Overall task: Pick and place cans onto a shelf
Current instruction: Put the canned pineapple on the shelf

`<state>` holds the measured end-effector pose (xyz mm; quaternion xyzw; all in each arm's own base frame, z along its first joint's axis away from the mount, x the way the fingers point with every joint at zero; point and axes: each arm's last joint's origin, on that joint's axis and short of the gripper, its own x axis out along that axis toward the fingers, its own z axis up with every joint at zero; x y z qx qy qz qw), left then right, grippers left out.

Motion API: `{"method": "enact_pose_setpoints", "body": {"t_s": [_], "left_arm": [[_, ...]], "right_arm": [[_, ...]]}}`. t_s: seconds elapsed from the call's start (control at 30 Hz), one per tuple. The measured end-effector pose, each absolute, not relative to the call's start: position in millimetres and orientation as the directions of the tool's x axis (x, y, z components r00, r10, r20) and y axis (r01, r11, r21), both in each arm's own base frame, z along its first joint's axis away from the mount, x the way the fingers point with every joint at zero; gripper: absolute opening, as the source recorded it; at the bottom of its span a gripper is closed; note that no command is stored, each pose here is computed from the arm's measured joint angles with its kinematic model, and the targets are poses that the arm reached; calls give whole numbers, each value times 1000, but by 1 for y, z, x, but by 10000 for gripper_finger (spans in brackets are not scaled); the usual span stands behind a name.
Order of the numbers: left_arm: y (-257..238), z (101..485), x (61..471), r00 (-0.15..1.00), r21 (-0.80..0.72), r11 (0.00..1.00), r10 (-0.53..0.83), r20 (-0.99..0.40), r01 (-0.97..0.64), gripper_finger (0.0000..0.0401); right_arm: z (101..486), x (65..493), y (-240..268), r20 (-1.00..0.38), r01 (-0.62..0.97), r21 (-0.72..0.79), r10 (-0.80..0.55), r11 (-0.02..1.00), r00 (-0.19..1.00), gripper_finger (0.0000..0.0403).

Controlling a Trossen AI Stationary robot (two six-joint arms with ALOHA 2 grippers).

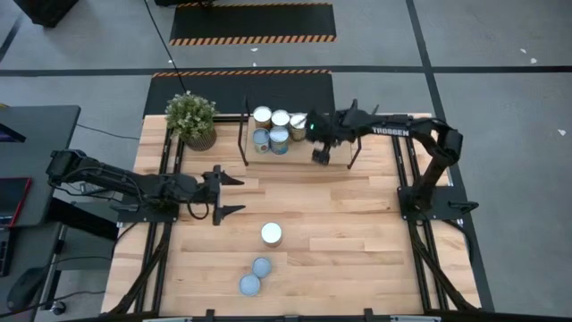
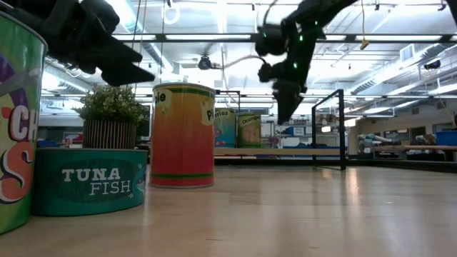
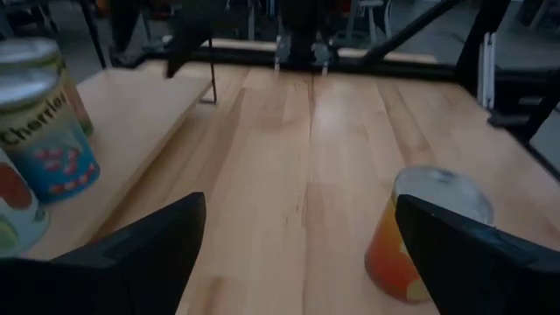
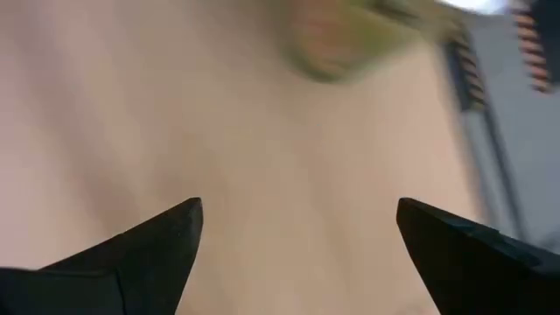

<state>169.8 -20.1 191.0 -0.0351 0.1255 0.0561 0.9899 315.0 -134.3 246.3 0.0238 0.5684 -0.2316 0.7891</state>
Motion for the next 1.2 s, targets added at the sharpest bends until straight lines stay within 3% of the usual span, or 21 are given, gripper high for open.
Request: {"method": "enact_pose_setpoints", "body": {"t_s": [0.4,0.77,1.2], "left_arm": [[-23,161,185,905,-67,989,91,-415,-130,378],[-28,153,207,914,-192,969,68,-400,-156,378],[-57,135,237,861,-160,975,50,-506,-151,378]], "right_arm": [[255,364,14,-813,15,-122,-108,992,573,387],[220,377,91,-799,-43,-149,-94,988,594,387],[206,385,106,-768,-6,-184,-140,983,625,387]]}}
